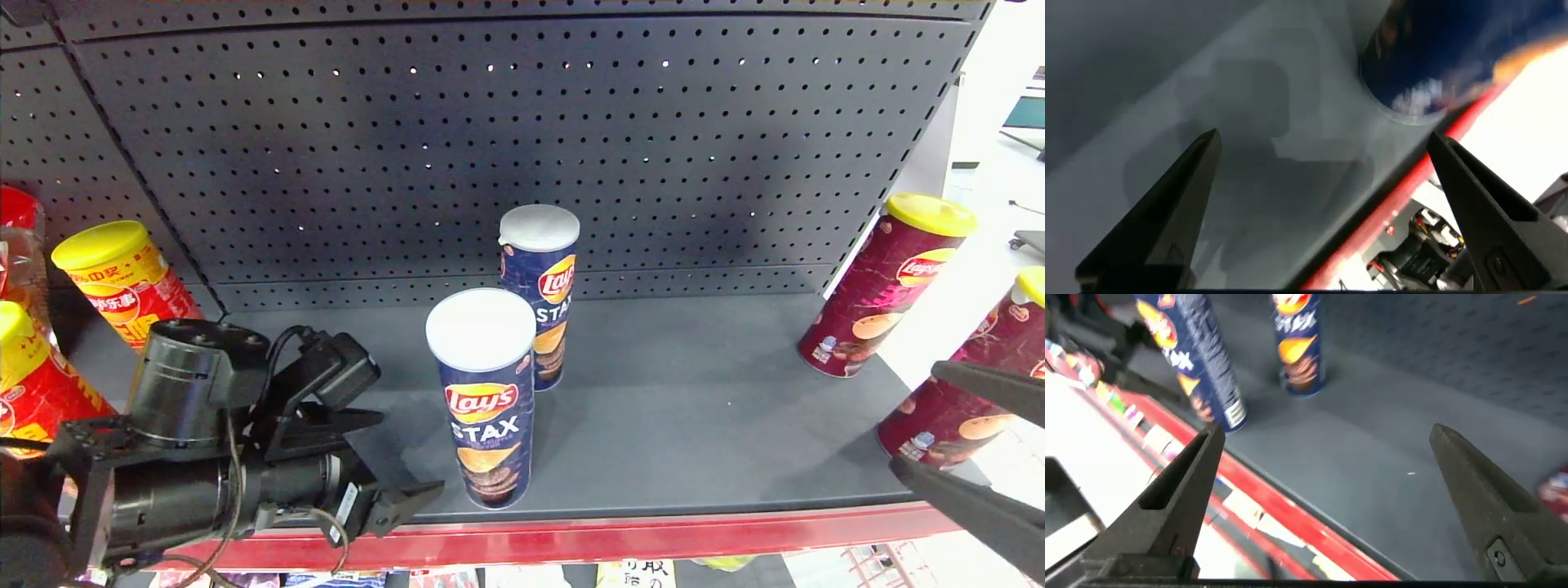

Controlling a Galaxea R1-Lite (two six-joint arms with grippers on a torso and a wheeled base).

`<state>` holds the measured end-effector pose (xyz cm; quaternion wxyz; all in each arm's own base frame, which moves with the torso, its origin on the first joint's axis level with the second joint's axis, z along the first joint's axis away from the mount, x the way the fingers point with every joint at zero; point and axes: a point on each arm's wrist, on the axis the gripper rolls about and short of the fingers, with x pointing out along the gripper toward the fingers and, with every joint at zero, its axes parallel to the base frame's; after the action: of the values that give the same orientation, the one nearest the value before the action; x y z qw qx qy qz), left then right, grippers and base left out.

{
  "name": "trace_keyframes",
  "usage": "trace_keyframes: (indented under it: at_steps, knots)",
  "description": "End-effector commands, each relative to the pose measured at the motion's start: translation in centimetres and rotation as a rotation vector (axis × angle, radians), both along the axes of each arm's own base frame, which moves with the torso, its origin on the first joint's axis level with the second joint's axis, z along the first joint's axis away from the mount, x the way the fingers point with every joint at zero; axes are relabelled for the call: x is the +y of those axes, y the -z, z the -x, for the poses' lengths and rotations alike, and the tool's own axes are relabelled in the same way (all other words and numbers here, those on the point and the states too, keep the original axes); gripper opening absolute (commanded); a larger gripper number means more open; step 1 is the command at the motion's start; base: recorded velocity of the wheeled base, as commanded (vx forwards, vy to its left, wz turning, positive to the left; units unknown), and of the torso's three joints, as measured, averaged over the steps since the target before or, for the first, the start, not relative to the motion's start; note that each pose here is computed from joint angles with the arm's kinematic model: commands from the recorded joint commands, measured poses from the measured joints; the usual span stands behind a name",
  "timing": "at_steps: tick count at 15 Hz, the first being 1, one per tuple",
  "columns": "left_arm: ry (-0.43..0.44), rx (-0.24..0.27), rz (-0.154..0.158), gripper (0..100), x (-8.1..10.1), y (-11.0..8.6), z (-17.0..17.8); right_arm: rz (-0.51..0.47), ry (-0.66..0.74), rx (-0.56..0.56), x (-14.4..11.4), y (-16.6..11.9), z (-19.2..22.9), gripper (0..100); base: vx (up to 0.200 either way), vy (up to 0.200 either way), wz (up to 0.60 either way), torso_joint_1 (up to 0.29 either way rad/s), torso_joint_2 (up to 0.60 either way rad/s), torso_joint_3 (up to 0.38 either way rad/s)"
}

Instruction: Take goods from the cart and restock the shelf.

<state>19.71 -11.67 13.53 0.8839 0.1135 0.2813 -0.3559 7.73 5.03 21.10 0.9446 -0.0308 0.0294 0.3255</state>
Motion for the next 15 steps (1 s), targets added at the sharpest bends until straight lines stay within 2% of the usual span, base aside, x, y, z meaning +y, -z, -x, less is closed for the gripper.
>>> trace_keyframes:
  at_steps: [1, 6, 15]
  knots:
    - [0.006, 0.021, -0.014, 100, -1.0, 0.6, -1.3, -0.022, 0.016, -0.036, -0.7, -0.2, 0.8, 100, 0.0, 0.0, 0.0, 0.0, 0.0, 0.0]
    - [0.001, 0.05, -0.033, 100, -0.8, 1.4, -1.3, -0.027, 0.016, -0.042, -0.7, -0.4, 0.8, 100, 0.0, 0.0, 0.0, 0.0, 0.0, 0.0]
    - [0.004, 0.051, -0.039, 100, -1.8, 1.6, -2.5, -0.022, 0.016, -0.033, -0.6, -0.2, 0.8, 100, 0.0, 0.0, 0.0, 0.0, 0.0, 0.0]
